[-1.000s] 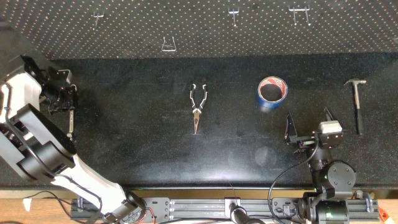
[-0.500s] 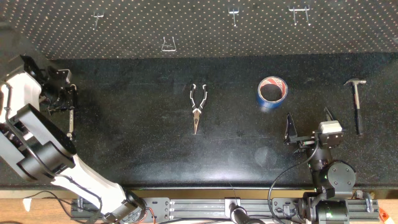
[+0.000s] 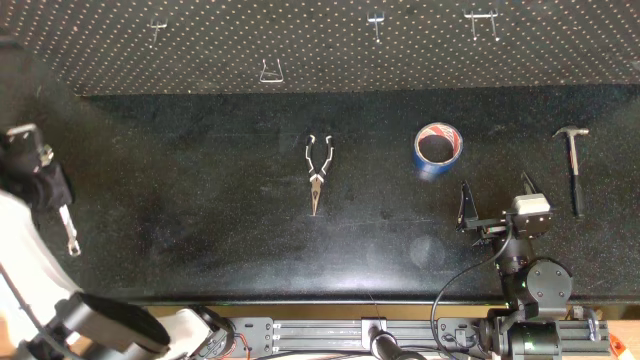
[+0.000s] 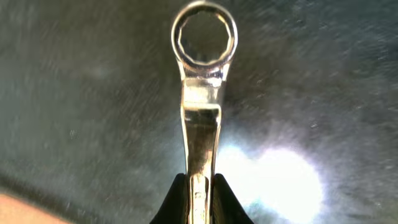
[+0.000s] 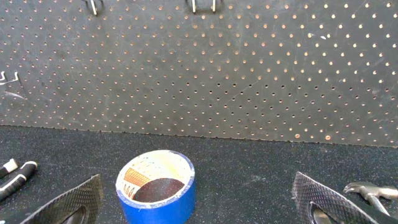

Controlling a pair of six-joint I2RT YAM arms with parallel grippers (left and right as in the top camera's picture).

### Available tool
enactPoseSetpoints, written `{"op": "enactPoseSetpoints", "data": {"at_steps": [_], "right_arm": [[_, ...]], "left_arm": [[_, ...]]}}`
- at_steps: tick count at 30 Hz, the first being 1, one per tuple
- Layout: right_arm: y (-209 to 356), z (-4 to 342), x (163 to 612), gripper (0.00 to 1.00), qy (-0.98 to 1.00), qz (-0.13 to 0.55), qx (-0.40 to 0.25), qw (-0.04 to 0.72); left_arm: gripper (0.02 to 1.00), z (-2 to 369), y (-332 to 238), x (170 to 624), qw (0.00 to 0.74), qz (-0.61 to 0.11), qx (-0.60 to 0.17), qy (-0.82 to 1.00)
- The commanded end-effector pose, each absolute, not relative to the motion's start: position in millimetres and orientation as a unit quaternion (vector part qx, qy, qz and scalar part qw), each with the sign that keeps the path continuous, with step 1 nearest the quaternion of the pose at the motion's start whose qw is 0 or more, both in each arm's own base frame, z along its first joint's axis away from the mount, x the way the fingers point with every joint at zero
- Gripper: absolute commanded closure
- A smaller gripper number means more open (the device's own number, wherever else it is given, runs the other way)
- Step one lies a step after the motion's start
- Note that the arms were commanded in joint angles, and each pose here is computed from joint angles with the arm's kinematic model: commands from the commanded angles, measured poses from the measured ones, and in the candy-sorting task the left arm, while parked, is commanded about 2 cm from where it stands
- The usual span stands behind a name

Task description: Place Tools Onto Pegboard

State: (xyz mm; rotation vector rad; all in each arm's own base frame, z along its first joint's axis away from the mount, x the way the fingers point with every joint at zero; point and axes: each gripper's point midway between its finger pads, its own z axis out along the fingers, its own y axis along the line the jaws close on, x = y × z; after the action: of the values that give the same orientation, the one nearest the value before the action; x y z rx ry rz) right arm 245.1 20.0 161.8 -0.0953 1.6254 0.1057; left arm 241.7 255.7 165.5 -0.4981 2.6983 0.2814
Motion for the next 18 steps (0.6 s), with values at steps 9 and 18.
{"op": "enactPoseSetpoints", "data": {"at_steps": [9,18], "right_arm": [[20.1,160.5,245.0,0.007,0.726,0.049,-0.039,0.685],[20.1,160.5,245.0,0.007,0.726,0.049,-0.039,0.685]], "left_arm": [[0.991,174.2,243.0,326.2,0.436,0.203,-0.074,0.874],[0.991,216.0,122.8,394.4,0.562,0.180,-0.019,0.807]]}}
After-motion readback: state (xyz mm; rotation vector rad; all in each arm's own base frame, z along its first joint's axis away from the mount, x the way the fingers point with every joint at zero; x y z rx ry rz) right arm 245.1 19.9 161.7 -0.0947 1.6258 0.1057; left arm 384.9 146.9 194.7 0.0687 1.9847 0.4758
